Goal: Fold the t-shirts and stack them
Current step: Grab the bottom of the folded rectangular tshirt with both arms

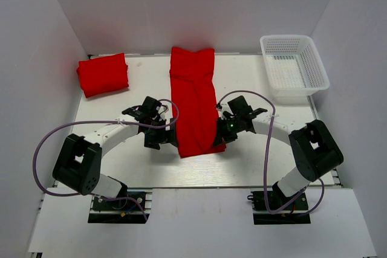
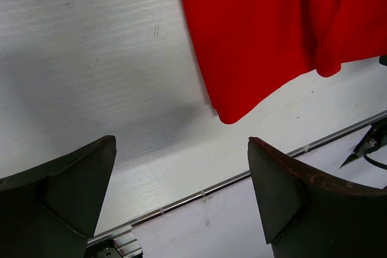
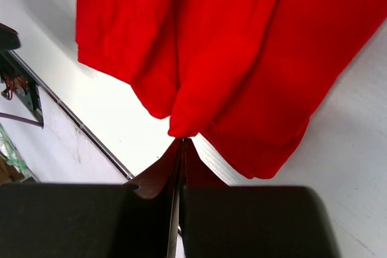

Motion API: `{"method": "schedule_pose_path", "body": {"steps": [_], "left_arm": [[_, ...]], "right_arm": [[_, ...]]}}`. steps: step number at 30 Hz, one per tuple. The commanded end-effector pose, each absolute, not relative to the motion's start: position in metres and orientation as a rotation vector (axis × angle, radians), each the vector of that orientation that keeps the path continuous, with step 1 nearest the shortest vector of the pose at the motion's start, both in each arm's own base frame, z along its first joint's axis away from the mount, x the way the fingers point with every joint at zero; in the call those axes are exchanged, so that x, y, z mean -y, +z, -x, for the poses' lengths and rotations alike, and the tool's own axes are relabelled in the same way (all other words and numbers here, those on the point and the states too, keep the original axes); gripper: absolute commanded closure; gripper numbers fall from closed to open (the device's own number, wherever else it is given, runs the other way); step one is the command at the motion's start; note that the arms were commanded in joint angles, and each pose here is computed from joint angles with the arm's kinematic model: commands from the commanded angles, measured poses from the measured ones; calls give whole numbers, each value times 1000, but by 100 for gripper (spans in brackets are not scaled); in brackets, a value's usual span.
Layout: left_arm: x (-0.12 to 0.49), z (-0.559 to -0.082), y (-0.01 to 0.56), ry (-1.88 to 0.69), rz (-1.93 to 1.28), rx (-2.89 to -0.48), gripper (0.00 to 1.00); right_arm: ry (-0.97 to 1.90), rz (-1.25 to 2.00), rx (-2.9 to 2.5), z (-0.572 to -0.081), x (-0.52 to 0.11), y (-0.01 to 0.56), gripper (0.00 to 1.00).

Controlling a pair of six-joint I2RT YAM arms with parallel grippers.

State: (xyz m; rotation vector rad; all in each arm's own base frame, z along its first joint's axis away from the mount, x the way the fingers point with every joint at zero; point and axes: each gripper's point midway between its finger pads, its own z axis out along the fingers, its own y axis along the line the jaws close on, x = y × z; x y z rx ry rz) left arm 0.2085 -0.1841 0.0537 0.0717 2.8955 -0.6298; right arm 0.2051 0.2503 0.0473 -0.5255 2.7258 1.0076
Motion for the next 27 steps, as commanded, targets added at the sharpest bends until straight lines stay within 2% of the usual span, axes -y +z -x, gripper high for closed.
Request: {"method": "schedule_pose_path", "body": {"steps": [1, 9, 17, 27], "left_arm": [[187, -212, 59, -637, -74, -2877, 0], [185, -209, 57, -633, -72, -2886, 0], [184, -208, 58, -631, -85, -2885, 0], [187, -206, 53, -651, -88, -2898, 0]], "right_arm": [[1033, 595, -2658, -217, -260, 61, 100], [1048, 661, -2655, -223, -272, 60, 100], [1035, 921, -2645, -202, -281, 51, 100], [1098, 1085, -2574, -189, -307, 56, 100]]}}
